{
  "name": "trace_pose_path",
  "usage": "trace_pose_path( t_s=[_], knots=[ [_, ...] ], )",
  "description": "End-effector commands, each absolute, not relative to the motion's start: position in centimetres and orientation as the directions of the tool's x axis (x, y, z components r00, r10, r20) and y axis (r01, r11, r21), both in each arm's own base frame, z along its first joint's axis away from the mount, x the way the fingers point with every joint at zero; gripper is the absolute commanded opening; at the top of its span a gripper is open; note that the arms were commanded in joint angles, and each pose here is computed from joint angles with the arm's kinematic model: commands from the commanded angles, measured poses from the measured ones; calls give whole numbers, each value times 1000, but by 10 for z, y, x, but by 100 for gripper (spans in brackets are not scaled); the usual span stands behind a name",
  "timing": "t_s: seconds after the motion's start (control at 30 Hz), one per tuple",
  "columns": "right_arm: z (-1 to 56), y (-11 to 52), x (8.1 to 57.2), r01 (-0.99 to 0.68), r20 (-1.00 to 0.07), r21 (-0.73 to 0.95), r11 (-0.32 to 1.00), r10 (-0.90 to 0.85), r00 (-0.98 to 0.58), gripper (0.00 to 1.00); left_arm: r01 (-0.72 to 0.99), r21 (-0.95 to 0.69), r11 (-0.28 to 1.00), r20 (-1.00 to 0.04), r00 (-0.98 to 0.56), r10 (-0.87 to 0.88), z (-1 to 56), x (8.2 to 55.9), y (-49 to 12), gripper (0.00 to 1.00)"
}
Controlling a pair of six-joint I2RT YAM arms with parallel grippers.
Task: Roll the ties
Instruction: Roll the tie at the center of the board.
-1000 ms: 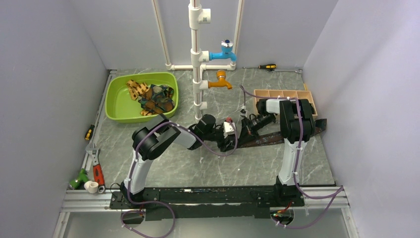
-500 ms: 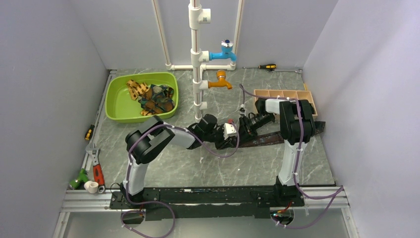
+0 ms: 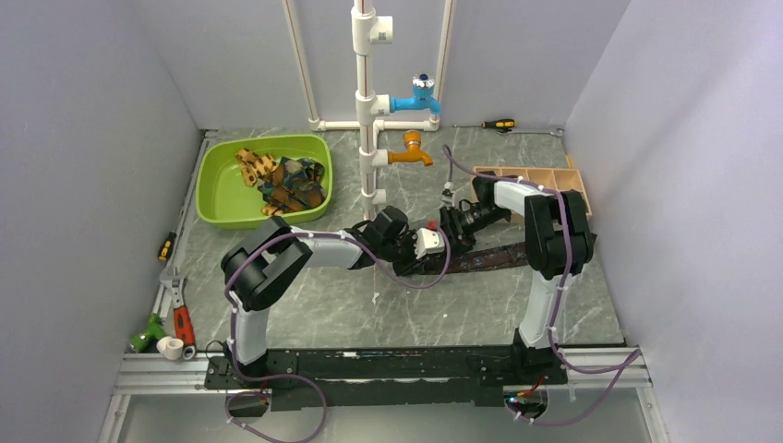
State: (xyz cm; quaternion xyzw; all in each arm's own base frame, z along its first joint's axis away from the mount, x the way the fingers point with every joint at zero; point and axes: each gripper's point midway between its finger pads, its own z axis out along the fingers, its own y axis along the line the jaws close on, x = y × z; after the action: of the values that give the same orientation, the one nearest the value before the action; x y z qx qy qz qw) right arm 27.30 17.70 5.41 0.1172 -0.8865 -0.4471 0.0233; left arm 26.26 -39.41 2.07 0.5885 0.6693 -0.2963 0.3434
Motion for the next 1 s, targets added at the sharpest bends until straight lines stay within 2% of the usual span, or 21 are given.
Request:
trace_pose_path(
  t_s=[0.0, 0.13, 0.17, 0.23, 0.33, 0.43, 0.53, 0.67, 0.73, 0.97],
  knots=[
    [51, 196, 274, -187, -70, 817, 545, -227, -971, 46, 969, -136, 208, -471, -248, 846, -69, 216, -306, 26],
    [33, 197, 278, -193, -59, 789, 583, -241, -969, 35, 969, -134, 206, -464, -245, 851, -71, 214, -303, 30],
    [29, 196, 279, -193, -56, 783, 591, -242, -969, 26, 969, -134, 208, -465, -247, 850, -71, 214, -303, 30],
    [21, 192, 280, -195, -49, 767, 611, -248, -968, 0, 967, -139, 214, -463, -255, 849, -71, 214, -302, 34],
    [11, 181, 274, -207, -33, 734, 647, -270, -962, 0, 963, -142, 231, -479, -271, 835, -69, 216, -303, 44],
    [0, 166, 267, -214, -11, 695, 686, -287, -958, 0, 959, -132, 249, -540, -281, 793, -61, 226, -309, 54],
    [-14, 151, 264, -238, 1, 636, 734, -310, -951, 0, 959, -133, 252, -642, -277, 715, -43, 239, -325, 63],
    [-29, 137, 269, -256, 6, 574, 777, -317, -948, 0, 982, -115, 153, -801, -182, 571, -3, 239, -352, 78],
    [-30, 134, 272, -263, 2, 560, 785, -319, -948, 0, 987, -101, 128, -853, -152, 499, 10, 241, -363, 80],
    [-32, 122, 265, -303, -7, 515, 802, -350, -937, 0, 978, -155, 142, -904, -198, 379, 12, 251, -394, 81]
  ],
)
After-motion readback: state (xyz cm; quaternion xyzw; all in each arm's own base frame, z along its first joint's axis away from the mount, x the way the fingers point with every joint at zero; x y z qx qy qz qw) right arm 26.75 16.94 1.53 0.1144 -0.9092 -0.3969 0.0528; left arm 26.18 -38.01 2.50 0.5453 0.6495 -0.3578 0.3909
